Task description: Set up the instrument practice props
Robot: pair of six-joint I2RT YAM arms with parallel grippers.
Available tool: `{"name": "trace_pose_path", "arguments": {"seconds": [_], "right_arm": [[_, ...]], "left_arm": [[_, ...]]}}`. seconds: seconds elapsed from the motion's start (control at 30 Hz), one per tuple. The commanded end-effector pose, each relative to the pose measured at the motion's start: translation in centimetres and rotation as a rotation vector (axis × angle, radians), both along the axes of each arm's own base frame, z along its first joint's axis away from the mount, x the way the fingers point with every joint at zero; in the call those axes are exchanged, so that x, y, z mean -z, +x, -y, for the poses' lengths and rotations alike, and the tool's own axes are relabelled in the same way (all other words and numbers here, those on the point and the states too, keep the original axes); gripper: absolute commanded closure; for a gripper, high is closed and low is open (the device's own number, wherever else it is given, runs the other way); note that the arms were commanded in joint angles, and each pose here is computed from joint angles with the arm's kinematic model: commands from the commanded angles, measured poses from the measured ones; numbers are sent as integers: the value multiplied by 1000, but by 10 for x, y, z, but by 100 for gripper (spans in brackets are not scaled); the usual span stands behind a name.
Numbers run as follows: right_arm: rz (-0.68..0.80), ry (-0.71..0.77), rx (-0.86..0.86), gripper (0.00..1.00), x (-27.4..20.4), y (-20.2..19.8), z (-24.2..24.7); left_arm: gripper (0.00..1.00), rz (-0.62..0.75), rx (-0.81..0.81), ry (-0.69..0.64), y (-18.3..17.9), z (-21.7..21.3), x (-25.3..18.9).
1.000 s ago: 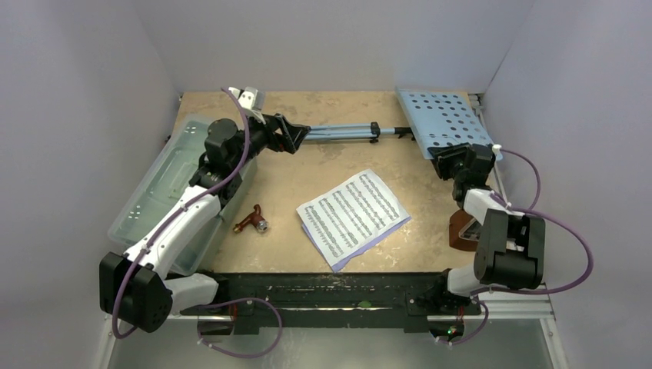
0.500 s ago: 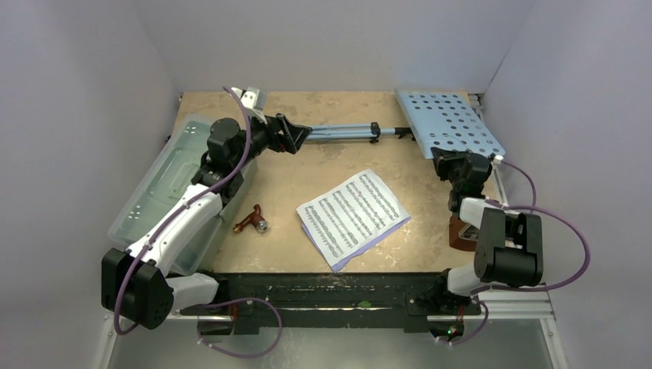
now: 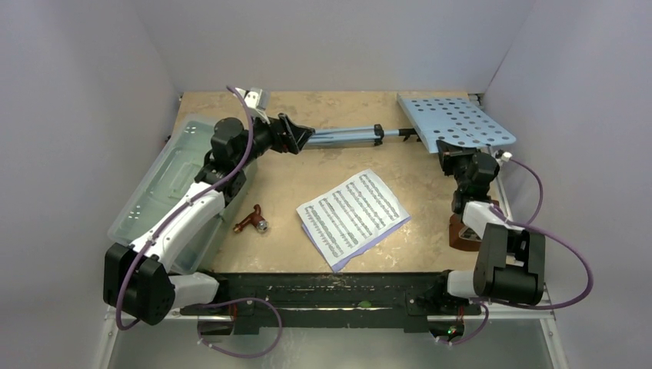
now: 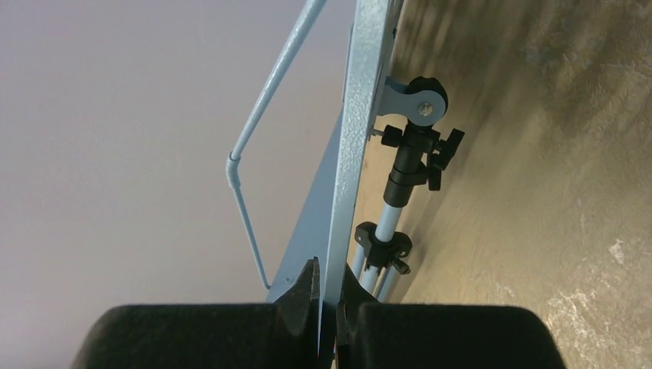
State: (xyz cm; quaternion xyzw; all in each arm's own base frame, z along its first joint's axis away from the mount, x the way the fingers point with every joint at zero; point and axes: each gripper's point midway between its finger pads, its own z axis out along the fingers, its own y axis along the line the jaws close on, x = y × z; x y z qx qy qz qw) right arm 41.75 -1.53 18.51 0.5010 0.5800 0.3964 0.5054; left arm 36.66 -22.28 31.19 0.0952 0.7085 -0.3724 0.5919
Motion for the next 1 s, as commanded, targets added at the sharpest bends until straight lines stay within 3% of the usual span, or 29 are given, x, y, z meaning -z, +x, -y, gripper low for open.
{"name": "trace_pose_path", "arguments": {"seconds": [0.0,0.5,0.67,0.77,0.97], "right_arm": [[507,-235,-92,100,-152,-7,-18],[994,-462,-190,100,-326,-99,-60],[1117,-567,-255,100,-353,-125,-79],[1200,-633,-321,100,-362,-138,-95],[1277,-750,-428,100,-366,-153,-125]], "left_arm": [[14,49,28,-55,1,8,-22],[14,-4,53,-8,17,18,-4],[13,-102,61,-26,40,31,-3],[18,-211,83,-5,56,42,4],[17,-198,144,-23,79,61,9]]}}
